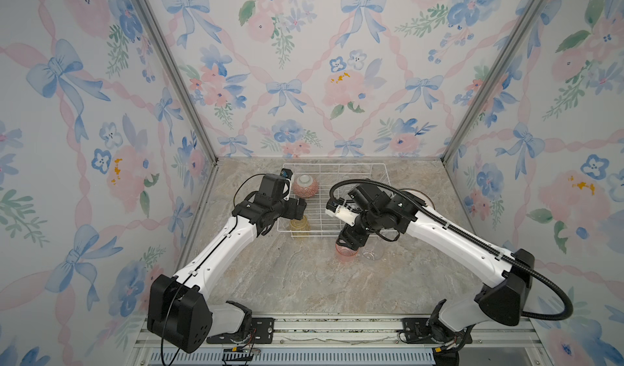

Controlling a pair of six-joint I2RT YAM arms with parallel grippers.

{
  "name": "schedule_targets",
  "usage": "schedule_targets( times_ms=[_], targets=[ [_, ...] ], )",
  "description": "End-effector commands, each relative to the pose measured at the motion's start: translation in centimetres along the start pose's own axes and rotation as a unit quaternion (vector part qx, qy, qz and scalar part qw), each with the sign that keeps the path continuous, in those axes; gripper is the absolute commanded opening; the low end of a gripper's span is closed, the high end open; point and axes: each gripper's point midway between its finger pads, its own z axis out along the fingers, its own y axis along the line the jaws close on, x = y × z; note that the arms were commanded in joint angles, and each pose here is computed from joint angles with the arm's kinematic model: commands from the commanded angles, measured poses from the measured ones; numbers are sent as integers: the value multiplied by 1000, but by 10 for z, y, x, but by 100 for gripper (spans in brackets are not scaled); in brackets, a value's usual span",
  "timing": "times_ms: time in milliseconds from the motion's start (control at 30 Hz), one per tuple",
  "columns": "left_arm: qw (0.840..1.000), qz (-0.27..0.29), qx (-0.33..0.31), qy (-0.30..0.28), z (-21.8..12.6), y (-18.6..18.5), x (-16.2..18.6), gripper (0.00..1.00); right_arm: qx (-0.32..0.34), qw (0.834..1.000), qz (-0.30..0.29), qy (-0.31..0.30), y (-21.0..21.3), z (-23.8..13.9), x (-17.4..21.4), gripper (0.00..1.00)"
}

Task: Unload the mixed dishes from the dish rack
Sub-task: 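Open the right gripper and rise while the left lowers onto the amber cup, then grasp the amber glass cup in the rack with the left gripper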

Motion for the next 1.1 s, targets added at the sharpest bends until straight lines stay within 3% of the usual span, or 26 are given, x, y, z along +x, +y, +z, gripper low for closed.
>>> schedule_targets(
  times_ms=[0,367,1067],
  targets=[
    [997,32,-16,66,5,-6,25,98,-40,996,41,-65,0,-14,-14,75],
    [986,50,-40,155,29,-18,58,98,-11,989,95,-117,-29,-29,-11,75],
    [972,56,-47,225,71,-17,78,95,-2,982,128,-139,-49,-33,5,76]
  ],
)
